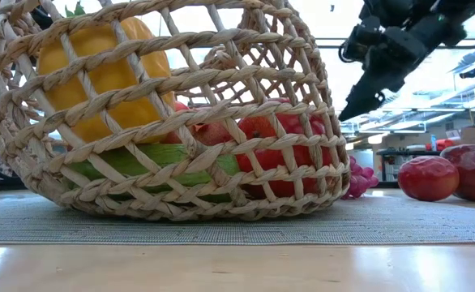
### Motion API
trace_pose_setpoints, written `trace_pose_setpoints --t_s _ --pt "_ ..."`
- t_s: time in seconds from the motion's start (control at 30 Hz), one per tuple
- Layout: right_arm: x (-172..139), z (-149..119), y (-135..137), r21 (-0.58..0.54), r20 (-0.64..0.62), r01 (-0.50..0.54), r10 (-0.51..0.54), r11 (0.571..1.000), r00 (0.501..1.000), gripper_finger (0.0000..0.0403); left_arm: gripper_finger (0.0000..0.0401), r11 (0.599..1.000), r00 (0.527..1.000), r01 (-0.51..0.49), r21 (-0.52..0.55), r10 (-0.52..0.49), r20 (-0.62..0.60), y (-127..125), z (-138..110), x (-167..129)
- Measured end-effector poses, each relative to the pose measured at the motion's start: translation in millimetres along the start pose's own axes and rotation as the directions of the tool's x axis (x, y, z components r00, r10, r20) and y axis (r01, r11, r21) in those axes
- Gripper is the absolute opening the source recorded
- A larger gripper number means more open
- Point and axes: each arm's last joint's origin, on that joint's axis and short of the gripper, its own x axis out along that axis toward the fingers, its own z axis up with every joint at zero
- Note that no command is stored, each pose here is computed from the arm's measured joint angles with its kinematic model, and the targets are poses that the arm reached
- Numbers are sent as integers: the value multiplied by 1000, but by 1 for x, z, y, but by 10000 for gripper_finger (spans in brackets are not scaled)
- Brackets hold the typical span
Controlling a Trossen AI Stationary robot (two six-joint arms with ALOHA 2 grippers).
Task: Build produce basket
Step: Put the red apple into the brown basket
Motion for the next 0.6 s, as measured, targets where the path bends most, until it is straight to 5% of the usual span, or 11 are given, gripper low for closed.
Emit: trace_pose_setpoints --t_s 0.37,0.6 --pt "-8 -19 40 -113 -239 43 -70 993 968 374 32 1000 1000 0 0 0 0 0 0 0" --pt "-4 -28 38 -42 -338 133 -139 990 931 397 34 1000 1000 0 0 0 0 0 0 0"
